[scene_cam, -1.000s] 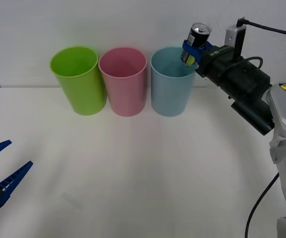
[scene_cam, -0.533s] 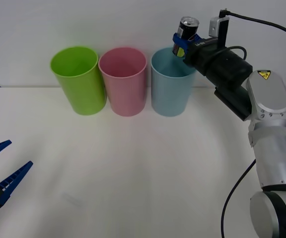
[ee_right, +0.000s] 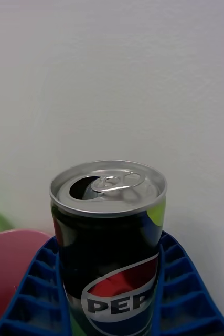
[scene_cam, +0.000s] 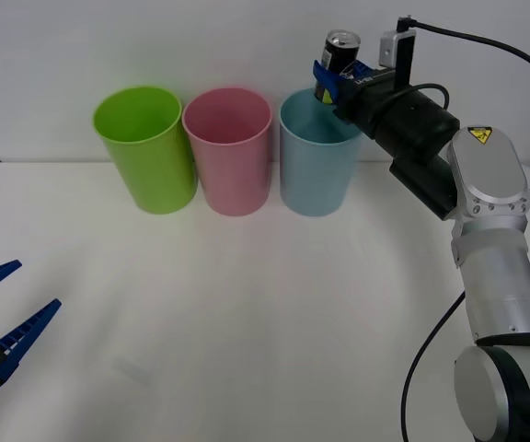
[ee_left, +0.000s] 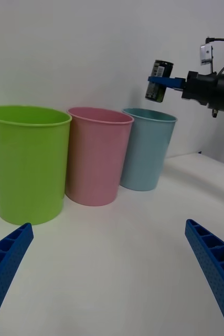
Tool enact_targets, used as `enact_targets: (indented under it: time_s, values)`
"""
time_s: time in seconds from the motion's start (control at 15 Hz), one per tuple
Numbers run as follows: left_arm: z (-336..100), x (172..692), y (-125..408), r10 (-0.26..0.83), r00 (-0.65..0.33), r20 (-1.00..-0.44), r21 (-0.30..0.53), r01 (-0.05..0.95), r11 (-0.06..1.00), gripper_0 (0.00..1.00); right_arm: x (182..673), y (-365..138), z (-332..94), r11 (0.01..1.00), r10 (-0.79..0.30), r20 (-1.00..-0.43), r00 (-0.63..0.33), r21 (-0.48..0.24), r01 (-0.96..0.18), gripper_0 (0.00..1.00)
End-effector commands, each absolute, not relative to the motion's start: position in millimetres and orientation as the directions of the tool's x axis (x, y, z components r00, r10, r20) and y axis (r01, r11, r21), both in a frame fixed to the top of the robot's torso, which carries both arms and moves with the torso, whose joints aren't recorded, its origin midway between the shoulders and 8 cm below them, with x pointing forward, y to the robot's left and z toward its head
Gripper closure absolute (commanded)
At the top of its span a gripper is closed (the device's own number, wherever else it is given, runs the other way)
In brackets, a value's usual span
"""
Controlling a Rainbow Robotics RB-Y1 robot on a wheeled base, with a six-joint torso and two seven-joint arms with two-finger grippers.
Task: Grasp the object on the table and drop it into the matching bin: aluminum can to the light blue bin, PET bottle to the pink bin.
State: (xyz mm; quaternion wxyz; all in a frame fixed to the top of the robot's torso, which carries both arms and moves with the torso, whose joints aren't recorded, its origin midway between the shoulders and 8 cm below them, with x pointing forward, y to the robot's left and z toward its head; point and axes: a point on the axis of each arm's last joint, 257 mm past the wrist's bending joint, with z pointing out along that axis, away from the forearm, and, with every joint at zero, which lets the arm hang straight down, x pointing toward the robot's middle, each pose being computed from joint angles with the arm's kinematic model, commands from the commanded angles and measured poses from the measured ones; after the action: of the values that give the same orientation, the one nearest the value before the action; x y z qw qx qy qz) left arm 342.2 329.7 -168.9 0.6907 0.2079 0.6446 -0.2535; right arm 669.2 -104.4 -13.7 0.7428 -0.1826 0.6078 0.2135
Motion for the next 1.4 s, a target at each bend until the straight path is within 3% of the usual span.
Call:
enact_targets:
  time_s: [0.07, 0.47, 0.73, 1.4]
  values:
    - [-168.9, 342.3, 329.7, -0.082, 0.041, -0.996, -0.039, 0.618, 0.785, 0.0, 668.3, -102.9, -13.6, 0.84, 0.087, -0.981, 0.175, -0.023, -0.543, 0.0]
    - [-168.9, 342.3, 329.7, -0.082, 0.041, -0.996, -0.039, 0.618, 0.785, 0.0, 661.2, -100.6, -15.9, 0.815, 0.104, -0.981, 0.164, -0.011, -0.579, 0.0]
    - [-168.9, 342.3, 329.7, -0.082, 0.041, -0.996, -0.039, 0.618, 0.785, 0.0, 640.2, -110.0, -18.3, 0.799, 0.087, -0.978, 0.19, -0.045, -0.599, 0.0]
    - [-168.9, 342.3, 329.7, -0.082, 0.041, -0.996, -0.039, 0.618, 0.785, 0.0, 536.5, -148.0, -73.7, 0.725, 0.019, -0.984, 0.177, -0.108, -0.68, 0.0]
